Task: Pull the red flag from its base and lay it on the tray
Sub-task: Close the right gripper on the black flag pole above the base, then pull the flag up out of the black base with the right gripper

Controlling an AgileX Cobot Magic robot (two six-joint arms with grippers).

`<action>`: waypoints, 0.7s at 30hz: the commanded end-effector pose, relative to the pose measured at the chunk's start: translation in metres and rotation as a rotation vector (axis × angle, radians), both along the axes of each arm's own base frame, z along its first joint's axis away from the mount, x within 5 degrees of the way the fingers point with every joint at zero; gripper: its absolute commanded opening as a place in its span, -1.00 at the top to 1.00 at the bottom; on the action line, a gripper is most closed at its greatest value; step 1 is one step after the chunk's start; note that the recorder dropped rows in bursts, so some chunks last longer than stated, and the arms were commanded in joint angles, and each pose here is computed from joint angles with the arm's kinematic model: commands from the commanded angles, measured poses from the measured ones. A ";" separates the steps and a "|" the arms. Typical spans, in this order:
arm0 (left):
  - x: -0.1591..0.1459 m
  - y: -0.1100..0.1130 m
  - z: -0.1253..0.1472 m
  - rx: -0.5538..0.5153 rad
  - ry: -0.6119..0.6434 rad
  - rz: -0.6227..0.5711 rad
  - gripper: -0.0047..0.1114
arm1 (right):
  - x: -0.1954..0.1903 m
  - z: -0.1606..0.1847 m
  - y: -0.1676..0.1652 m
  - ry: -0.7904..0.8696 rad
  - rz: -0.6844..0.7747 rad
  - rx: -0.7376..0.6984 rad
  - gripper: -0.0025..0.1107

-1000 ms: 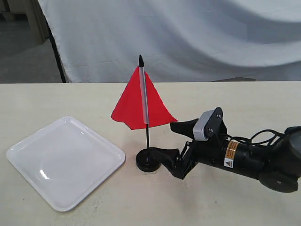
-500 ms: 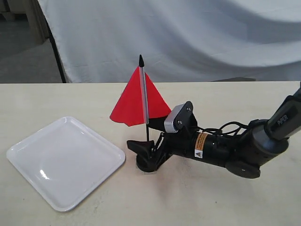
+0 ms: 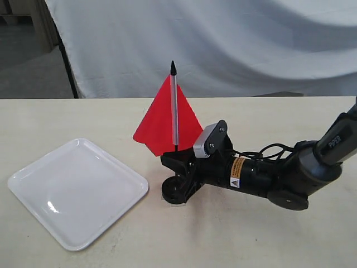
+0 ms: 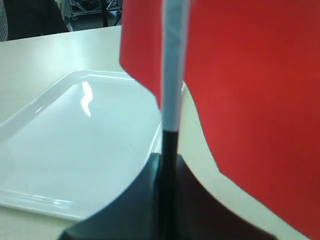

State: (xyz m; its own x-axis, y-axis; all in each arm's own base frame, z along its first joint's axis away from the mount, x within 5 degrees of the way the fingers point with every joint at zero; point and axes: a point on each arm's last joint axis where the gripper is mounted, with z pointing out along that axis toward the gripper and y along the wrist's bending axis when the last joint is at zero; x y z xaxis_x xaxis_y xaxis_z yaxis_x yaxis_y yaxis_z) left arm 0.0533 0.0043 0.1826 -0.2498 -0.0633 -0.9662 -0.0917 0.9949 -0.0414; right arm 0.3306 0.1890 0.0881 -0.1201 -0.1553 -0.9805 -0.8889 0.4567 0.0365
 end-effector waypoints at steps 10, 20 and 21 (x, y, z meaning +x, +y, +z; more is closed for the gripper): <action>0.000 0.000 0.000 0.001 -0.001 0.002 0.92 | -0.011 0.101 0.043 0.048 -0.176 -0.286 0.97; 0.000 0.000 0.000 0.001 -0.001 0.002 0.92 | -0.029 0.100 0.147 0.058 -0.331 -0.689 0.97; 0.000 0.000 0.000 0.001 -0.001 0.002 0.92 | -0.030 0.095 0.157 0.052 -0.340 -0.729 0.97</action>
